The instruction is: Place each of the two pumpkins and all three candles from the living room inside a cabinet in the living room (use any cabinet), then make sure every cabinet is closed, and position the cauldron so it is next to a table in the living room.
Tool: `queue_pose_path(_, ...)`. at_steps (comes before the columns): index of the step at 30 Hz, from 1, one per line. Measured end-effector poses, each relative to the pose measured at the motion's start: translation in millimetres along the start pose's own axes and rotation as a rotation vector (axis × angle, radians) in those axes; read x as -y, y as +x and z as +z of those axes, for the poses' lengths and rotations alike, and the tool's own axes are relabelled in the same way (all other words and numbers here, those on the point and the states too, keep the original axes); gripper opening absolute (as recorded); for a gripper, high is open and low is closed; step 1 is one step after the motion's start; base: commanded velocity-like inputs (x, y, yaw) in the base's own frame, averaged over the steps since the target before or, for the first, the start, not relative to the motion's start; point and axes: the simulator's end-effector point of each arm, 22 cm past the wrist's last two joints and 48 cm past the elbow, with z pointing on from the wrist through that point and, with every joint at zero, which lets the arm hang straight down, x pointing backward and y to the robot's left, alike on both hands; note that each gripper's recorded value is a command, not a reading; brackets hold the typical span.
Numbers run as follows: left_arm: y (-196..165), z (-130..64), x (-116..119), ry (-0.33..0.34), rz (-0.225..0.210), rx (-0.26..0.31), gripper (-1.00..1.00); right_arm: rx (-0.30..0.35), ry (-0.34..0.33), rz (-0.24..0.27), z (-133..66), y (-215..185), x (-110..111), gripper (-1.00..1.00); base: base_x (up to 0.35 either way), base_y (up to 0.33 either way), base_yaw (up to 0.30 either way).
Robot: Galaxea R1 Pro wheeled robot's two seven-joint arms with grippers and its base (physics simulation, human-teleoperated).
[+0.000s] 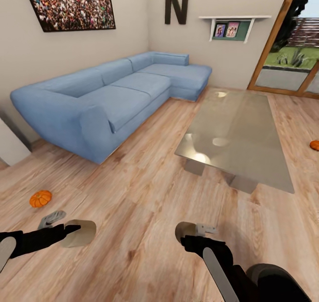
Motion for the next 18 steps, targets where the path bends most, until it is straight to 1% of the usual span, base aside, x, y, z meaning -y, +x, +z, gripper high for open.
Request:
queue_pose_path(7, -4.6, -9.7, 5.2, -0.004, -0.002, -0.005, -1.00, 0.000, 0.000, -0.001, -12.1, -7.0, -2.6, -1.00, 0.000, 0.000, -0.276)
queue_pose_path(13, -5.8, -16.8, 6.0, -0.009, -0.014, -0.015, -1.00, 0.001, 0.000, -0.001, -22.5, -13.4, -4.5, -1.00, 0.000, 0.000, -0.068)
queue_pose_path(18, -8.0, -23.6, 8.1, -0.012, -0.023, -0.019, -1.00, 0.026, -0.003, 0.010, -32.4, -24.1, -7.3, -1.00, 0.000, 0.000, -0.175)
